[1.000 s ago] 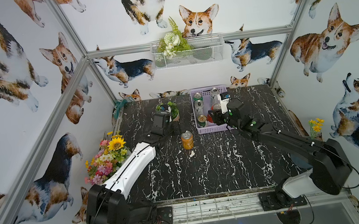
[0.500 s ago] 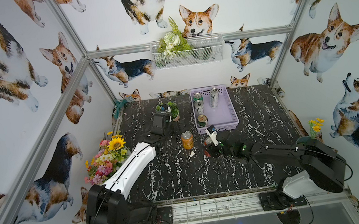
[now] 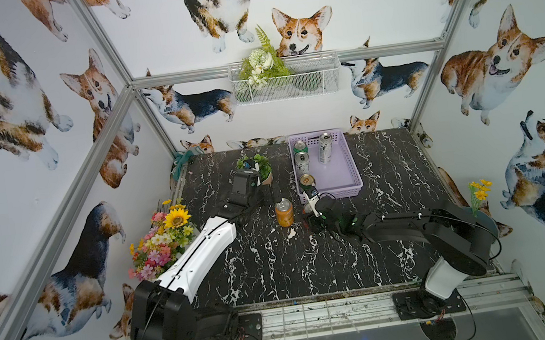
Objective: Take out the drinks from the basket
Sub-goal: Place the drink at the center of the board.
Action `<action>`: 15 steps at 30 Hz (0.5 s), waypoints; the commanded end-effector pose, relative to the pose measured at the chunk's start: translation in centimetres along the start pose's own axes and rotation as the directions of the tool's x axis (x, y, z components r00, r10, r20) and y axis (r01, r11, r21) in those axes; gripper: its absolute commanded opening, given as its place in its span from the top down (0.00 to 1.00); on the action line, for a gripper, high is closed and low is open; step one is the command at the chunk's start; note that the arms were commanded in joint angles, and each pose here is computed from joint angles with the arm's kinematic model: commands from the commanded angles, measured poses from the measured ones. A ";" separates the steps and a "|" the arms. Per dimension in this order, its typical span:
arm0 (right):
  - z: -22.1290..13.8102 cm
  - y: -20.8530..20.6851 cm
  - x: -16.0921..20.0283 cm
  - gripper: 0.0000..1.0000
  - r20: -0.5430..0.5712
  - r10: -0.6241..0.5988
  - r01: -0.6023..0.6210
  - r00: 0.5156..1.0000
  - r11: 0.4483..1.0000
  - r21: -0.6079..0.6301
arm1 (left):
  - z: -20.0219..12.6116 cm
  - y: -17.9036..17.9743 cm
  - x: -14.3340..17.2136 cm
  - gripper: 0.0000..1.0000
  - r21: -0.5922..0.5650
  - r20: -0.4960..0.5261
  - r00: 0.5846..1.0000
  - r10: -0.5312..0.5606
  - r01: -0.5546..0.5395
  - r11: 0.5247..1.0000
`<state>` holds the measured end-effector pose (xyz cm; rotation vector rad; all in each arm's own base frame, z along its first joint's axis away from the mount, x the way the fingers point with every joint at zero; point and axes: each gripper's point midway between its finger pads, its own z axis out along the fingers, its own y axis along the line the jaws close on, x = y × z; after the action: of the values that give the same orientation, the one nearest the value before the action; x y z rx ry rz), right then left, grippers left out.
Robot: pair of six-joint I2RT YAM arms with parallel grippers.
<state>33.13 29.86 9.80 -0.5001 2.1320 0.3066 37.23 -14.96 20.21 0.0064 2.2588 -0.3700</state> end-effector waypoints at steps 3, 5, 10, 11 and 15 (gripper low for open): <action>0.0 0.5 -2.4 0.45 0.087 0.048 -0.047 0.995 0.999 -0.018 | 0.0 -0.1 -0.2 0.00 0.008 0.004 1.000 0.008 -0.008 1.000; 0.0 0.4 -2.3 0.32 0.084 0.052 -0.051 0.995 0.999 -0.016 | -0.1 -0.2 -0.3 0.00 0.009 0.005 1.000 0.009 -0.009 1.000; -0.2 0.2 -2.3 0.08 0.085 0.057 -0.057 0.995 0.998 -0.006 | 0.0 -0.1 -0.3 0.00 0.008 0.006 1.000 0.009 -0.009 1.000; -0.2 0.2 -2.3 0.00 0.086 0.057 -0.057 0.995 0.998 -0.005 | 0.0 -0.1 -0.3 0.00 0.008 0.005 1.000 0.008 -0.008 1.000; -0.5 -0.1 -2.7 0.00 0.099 0.063 -0.064 0.993 0.998 0.009 | 0.0 -0.2 -0.2 0.00 0.011 0.003 1.000 0.007 -0.007 1.000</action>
<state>33.59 30.08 10.67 -0.4577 2.1024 0.3284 37.23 -14.97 20.21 0.0077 2.2589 -0.3704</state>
